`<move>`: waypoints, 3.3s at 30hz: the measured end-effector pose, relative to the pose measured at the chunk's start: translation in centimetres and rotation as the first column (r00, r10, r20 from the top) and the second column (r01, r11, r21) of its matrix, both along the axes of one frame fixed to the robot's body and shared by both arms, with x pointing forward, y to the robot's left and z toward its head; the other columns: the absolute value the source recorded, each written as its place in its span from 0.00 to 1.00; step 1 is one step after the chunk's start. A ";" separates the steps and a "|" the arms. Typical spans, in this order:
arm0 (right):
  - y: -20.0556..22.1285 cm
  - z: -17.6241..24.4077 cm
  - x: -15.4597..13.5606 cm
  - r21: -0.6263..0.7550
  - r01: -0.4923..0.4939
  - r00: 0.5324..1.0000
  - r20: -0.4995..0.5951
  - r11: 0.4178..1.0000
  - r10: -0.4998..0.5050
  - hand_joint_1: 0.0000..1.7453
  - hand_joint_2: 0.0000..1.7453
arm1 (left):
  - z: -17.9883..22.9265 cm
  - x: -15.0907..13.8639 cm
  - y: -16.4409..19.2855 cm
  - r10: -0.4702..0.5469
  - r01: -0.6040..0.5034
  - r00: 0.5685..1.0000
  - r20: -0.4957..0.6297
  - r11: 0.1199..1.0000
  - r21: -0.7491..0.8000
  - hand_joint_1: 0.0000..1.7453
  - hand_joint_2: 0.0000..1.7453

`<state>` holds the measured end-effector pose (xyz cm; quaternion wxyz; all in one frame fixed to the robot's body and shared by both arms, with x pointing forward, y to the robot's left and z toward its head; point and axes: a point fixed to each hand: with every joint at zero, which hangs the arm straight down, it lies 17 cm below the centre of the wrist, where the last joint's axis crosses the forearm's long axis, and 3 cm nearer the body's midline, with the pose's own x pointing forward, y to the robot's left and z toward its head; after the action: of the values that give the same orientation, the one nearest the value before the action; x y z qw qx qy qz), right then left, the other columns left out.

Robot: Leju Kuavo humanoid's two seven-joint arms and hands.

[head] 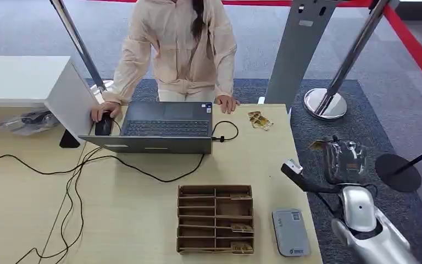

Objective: Pass the card to the sensor for recognition and then transmit it.

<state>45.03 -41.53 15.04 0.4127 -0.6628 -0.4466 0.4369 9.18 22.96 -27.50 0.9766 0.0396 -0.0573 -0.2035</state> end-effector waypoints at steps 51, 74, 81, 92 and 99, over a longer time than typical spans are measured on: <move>-4.1 -5.2 -6.5 0.713 0.270 0.878 -0.458 0.648 0.138 1.00 1.00 | -0.1 0.5 1.3 0.087 -0.087 0.996 0.022 0.996 -0.015 0.00 0.00; -10.0 -11.7 -11.4 0.710 0.428 0.822 -0.563 0.559 0.086 1.00 1.00 | -0.1 0.3 1.6 0.089 -0.089 0.996 0.011 0.996 -0.014 0.00 0.00; -9.6 -14.3 -12.8 0.694 0.454 0.780 -0.613 0.559 0.128 1.00 1.00 | -0.1 0.4 1.4 0.079 -0.079 0.997 0.018 0.997 -0.021 0.00 0.00; -7.9 -17.5 -13.4 0.717 0.460 0.761 -0.622 0.524 0.183 1.00 1.00 | -0.1 0.4 1.5 0.075 -0.075 0.997 0.016 0.997 -0.021 0.00 0.00; -5.9 -18.3 -12.8 0.768 0.430 0.770 -0.587 0.475 0.252 1.00 1.00 | -0.1 0.6 1.9 0.077 -0.077 0.997 0.023 0.997 -0.016 0.00 0.00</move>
<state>32.22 -47.45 -3.30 0.8380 -0.1930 -0.4004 0.3166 9.76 24.84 -27.57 0.9832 0.0366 -0.0690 -0.1647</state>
